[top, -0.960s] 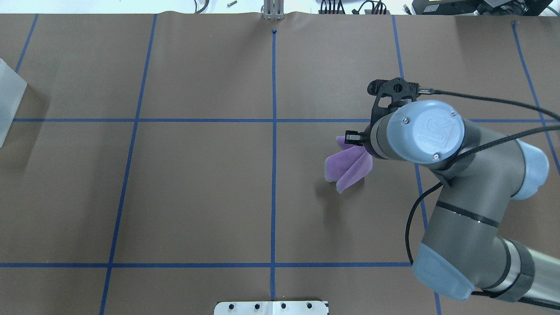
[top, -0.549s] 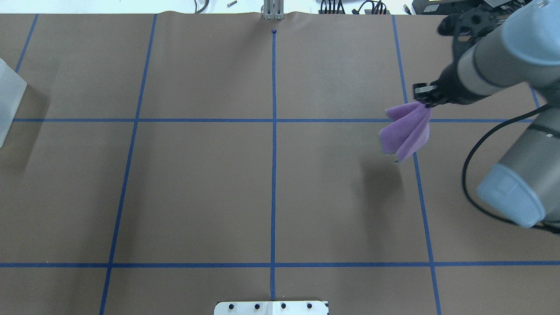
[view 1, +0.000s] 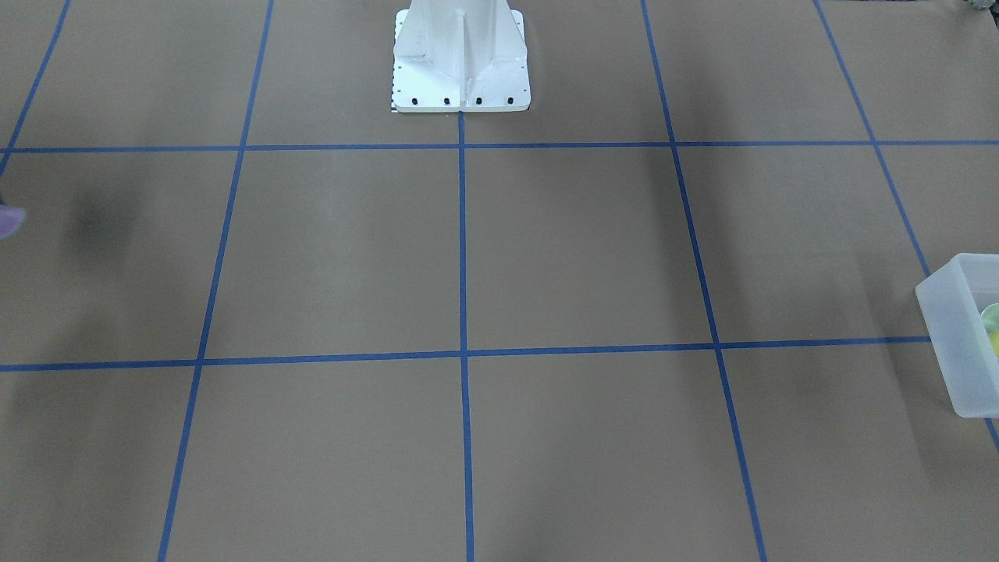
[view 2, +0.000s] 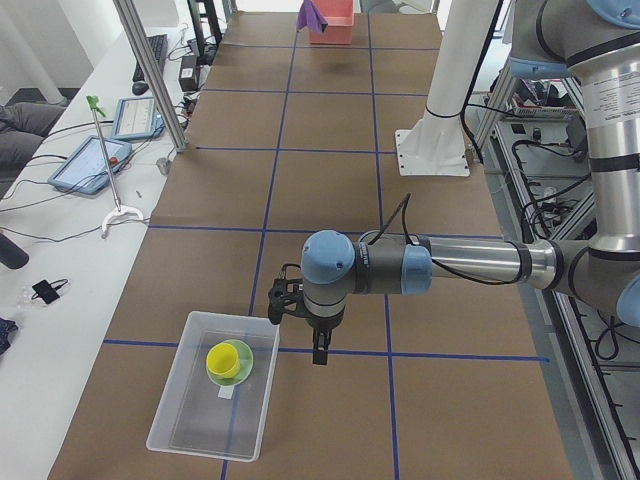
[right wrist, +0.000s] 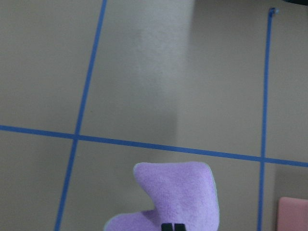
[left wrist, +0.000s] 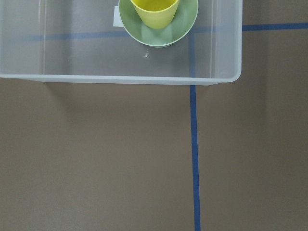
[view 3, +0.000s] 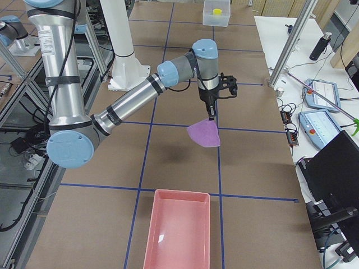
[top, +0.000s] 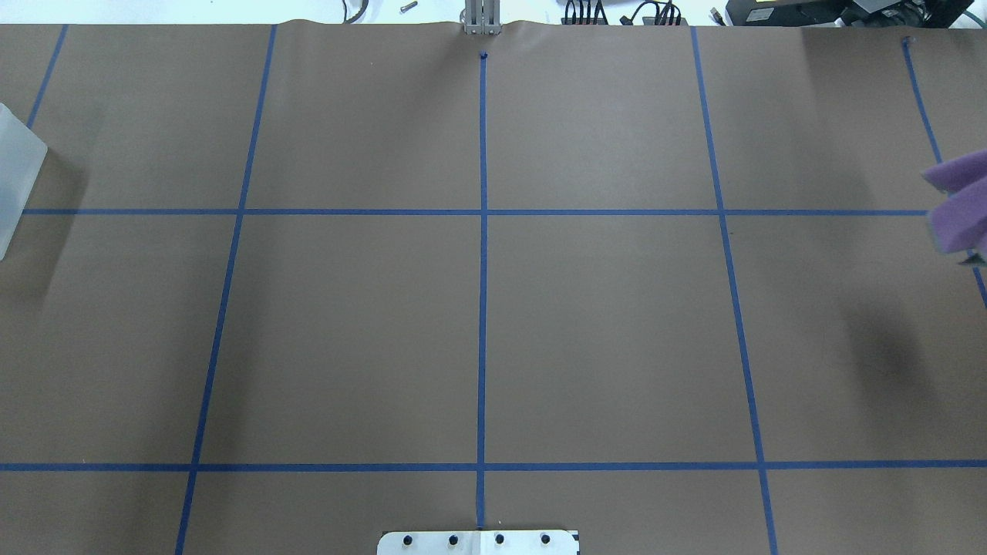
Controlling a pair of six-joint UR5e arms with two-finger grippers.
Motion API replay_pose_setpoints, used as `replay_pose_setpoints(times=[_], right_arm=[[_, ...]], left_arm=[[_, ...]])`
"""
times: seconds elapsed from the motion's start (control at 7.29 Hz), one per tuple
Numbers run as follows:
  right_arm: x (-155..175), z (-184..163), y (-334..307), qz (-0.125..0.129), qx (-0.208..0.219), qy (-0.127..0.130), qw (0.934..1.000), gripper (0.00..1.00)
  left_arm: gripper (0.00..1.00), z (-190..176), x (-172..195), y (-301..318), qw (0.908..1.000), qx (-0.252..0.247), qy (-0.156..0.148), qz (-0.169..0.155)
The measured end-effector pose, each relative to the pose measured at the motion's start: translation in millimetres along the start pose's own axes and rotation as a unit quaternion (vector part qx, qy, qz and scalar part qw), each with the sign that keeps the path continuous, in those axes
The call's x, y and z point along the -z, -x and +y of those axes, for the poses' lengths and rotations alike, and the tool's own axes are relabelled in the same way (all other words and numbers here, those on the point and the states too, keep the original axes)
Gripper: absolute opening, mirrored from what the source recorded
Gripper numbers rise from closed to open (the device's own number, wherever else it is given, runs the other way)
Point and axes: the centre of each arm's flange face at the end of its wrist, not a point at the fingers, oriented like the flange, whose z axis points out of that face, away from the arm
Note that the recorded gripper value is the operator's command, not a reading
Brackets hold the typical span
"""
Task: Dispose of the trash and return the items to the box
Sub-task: 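Lift the purple cloth and carry it toward the pink tray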
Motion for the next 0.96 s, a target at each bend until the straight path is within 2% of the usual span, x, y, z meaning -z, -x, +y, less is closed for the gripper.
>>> replay_pose_setpoints(times=[0.27, 0.55, 0.82, 0.96], right_arm=[[-22.7, 30.1, -100.4, 0.001, 0.024, 0.039, 0.9990, 0.00], [-66.0, 75.6, -162.9, -0.005, 0.002, 0.075, 0.9972, 0.00], [-117.7, 133.0, -213.5, -0.002, -0.011, 0.078, 0.9969, 0.00], [-143.6, 149.5, -235.2, 0.000, -0.011, 0.074, 0.9972, 0.00]], left_arm=[[0.99, -1.3, 1.6, -1.4, 1.0000, -0.005, -0.006, -0.001], [0.99, -2.7, 3.0, -3.4, 0.9999, -0.009, -0.009, -0.001], [0.99, -4.6, 4.5, -5.3, 0.9998, -0.014, -0.015, -0.002], [0.99, -5.5, 4.9, -5.7, 0.9997, -0.018, -0.019, -0.002]])
